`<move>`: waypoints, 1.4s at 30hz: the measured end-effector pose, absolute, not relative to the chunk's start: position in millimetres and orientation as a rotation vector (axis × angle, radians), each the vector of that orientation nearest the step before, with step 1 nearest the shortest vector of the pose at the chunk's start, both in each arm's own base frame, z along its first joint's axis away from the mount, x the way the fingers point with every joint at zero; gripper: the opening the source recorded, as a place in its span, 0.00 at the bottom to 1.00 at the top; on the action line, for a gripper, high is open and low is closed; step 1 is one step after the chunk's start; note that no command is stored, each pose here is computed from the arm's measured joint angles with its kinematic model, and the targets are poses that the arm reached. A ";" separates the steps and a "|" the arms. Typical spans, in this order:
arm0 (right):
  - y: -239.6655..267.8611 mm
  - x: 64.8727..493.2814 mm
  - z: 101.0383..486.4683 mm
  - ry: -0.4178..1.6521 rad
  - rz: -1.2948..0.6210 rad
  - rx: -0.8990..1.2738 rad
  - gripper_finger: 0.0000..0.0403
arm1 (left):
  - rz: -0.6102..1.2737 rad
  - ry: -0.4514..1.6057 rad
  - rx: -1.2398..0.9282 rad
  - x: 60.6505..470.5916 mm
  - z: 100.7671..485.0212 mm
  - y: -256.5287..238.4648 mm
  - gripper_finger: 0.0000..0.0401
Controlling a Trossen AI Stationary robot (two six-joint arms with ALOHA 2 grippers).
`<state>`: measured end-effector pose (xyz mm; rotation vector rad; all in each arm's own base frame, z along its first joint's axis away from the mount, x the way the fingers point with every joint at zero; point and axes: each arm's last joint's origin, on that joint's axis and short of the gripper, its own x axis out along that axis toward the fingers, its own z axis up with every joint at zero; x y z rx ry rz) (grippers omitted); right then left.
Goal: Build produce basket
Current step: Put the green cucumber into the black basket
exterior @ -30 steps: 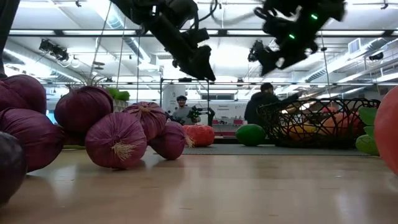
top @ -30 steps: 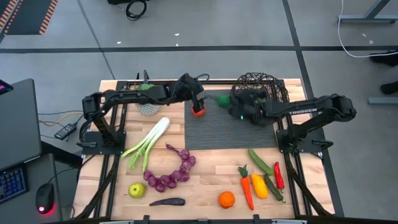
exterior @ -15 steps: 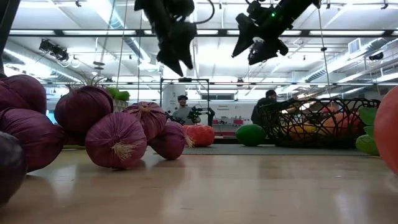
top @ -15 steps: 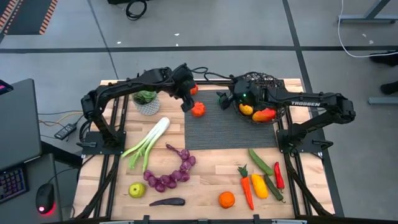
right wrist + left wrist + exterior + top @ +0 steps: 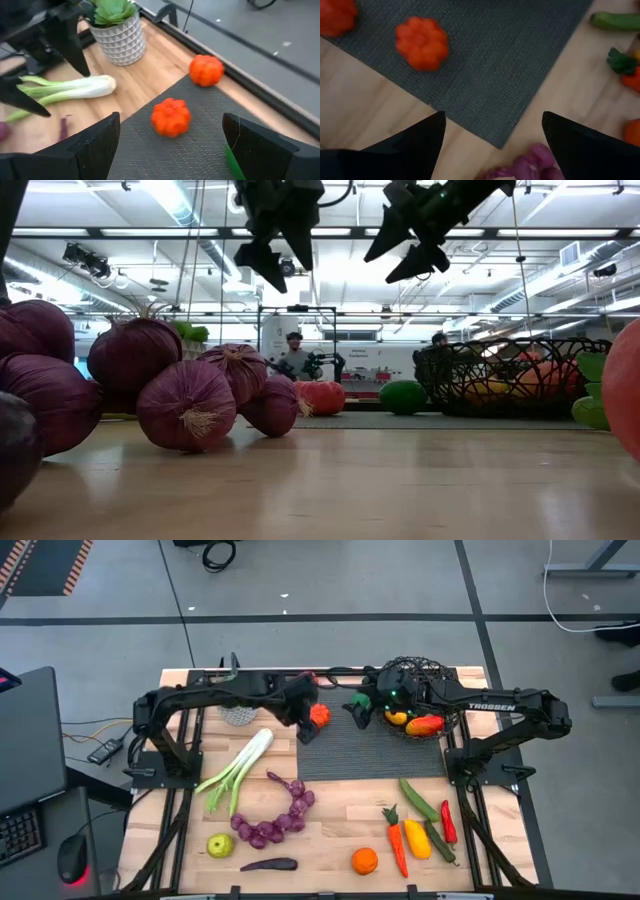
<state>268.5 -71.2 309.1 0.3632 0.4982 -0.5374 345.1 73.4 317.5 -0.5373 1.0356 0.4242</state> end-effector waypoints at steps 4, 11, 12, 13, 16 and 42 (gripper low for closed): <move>-69.6 269.0 309.1 0.491 -0.503 0.441 0.88 | 0.407 1.041 -0.525 346.4 317.6 65.9 0.84; -68.7 268.6 310.3 0.472 -0.497 0.528 0.88 | 0.404 1.022 -0.536 338.7 342.3 71.0 0.84; -69.1 268.4 310.2 0.471 -0.500 0.534 0.88 | 0.393 1.008 -0.525 337.6 349.6 72.9 0.84; -69.9 268.3 310.3 0.469 -0.503 0.537 0.88 | 0.389 1.000 -0.513 335.7 356.8 75.1 0.84; -72.6 268.3 311.4 0.441 -0.522 0.590 0.88 | 0.394 0.971 -0.500 328.9 377.3 83.6 0.84; -108.7 304.8 260.1 0.527 -0.560 0.673 0.88 | 0.357 1.223 -0.419 337.2 323.1 157.0 0.84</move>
